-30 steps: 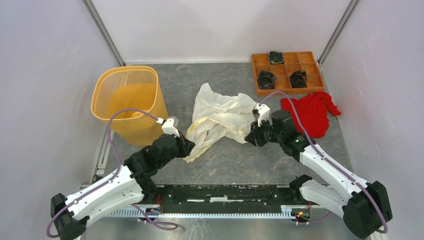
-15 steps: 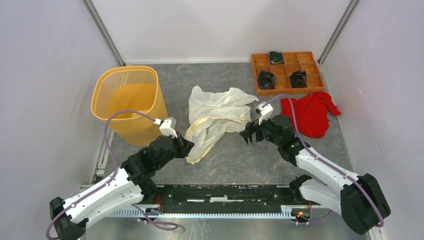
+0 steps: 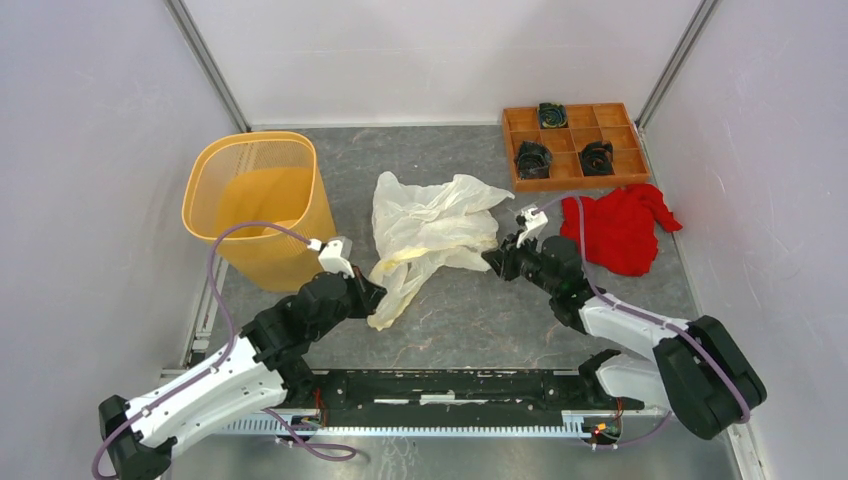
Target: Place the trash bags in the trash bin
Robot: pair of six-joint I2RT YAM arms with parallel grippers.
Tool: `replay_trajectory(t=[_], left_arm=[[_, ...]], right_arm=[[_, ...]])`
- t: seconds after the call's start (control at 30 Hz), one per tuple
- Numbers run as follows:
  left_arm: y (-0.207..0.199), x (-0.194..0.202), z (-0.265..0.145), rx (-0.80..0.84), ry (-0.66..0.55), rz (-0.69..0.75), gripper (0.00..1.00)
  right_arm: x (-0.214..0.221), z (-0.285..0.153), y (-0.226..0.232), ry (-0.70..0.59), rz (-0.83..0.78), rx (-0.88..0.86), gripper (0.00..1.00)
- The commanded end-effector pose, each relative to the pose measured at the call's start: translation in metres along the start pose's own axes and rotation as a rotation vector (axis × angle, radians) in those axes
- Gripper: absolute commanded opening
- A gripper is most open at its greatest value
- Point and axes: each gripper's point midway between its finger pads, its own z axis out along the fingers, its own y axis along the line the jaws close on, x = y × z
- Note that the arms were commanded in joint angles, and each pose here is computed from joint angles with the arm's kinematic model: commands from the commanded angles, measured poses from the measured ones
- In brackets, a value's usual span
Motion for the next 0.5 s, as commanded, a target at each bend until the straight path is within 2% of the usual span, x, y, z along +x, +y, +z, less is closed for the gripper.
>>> replay_trajectory(t=[0.0,0.07,0.2,0.27,0.37,0.4,0.47], left_arm=[[-0.01,-0.002,0.013,0.0,0.008,-0.001,0.02],[-0.013,-0.004,0.024,-0.043,0.031,0.006,0.02],[-0.045,-0.041,0.058,-0.133,0.037,0.088,0.02],[-0.073,-0.085,0.079,-0.178,0.013,0.15,0.02],[-0.106,-0.176,0.115,-0.169,-0.013,0.154,0.02],[-0.131,-0.211,0.118,-0.109,-0.038,0.158,0.02],[-0.167,-0.296,0.099,-0.022,-0.168,0.171,0.02]], right_arm=[[0.032,-0.007,0.009,0.053,0.136,-0.046,0.13],[0.042,-0.007,0.0,0.111,0.166,0.01,0.0],[0.029,0.004,-0.057,0.281,0.192,0.341,0.0],[0.001,0.013,-0.075,0.331,0.222,0.391,0.0],[-0.119,0.03,-0.064,0.221,0.122,0.333,0.0],[-0.172,0.026,-0.052,0.15,0.066,0.31,0.0],[-0.271,-0.001,-0.02,-0.041,-0.036,0.259,0.01]])
